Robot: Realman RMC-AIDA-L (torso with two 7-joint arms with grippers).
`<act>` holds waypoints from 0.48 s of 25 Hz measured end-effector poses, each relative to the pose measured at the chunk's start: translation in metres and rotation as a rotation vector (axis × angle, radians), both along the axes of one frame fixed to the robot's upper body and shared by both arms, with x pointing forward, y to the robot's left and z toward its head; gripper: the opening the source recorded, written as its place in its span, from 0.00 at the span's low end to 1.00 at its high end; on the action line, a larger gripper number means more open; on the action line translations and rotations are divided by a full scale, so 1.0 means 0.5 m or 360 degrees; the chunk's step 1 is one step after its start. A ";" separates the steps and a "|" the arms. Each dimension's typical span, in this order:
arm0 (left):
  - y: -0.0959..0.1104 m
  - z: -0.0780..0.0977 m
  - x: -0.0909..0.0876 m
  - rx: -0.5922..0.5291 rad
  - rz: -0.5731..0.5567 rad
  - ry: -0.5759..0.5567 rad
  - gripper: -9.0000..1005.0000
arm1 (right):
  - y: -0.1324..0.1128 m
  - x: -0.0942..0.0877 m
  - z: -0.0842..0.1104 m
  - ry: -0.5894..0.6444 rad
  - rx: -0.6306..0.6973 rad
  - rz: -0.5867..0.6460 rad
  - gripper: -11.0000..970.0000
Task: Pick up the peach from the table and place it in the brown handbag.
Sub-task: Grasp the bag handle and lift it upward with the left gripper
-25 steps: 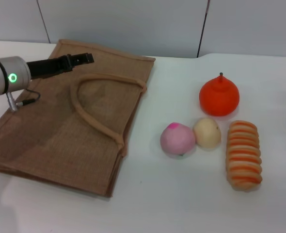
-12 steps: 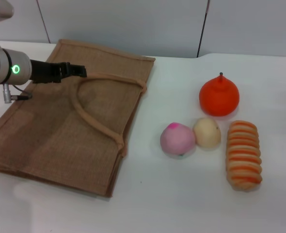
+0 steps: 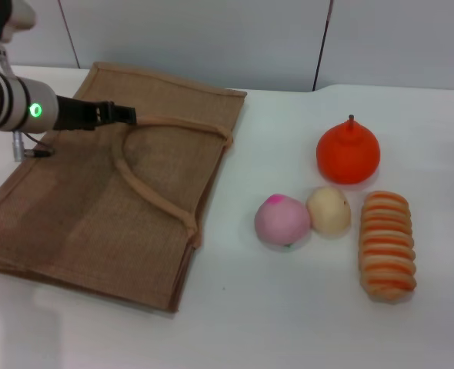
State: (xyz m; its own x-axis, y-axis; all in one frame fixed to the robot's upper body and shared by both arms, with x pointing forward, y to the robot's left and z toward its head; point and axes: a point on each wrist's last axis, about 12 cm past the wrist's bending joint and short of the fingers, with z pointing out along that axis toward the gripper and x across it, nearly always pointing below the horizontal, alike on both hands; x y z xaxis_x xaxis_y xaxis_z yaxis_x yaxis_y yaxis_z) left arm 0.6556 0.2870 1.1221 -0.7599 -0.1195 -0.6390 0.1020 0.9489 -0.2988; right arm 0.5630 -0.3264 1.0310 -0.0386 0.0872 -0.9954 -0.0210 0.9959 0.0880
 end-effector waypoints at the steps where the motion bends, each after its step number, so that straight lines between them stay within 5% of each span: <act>1: -0.010 -0.010 0.006 0.0021 -0.0018 0.0002 0.75 | 0.000 0.000 0.000 -0.0001 0.0000 0.0000 0.92; 12: -0.037 -0.044 0.016 0.0121 -0.0102 0.0011 0.73 | 0.002 0.002 0.001 -0.0004 0.0005 0.0003 0.92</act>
State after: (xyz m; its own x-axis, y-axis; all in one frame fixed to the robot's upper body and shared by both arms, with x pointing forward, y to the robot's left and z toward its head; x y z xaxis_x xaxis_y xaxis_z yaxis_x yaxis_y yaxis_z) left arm 0.6634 0.2684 1.1003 -0.7689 -0.0222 -0.6390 0.1612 0.9604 -0.2273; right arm 0.5640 -0.3253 1.0316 -0.0361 0.0902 -0.9953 -0.0231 0.9956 0.0911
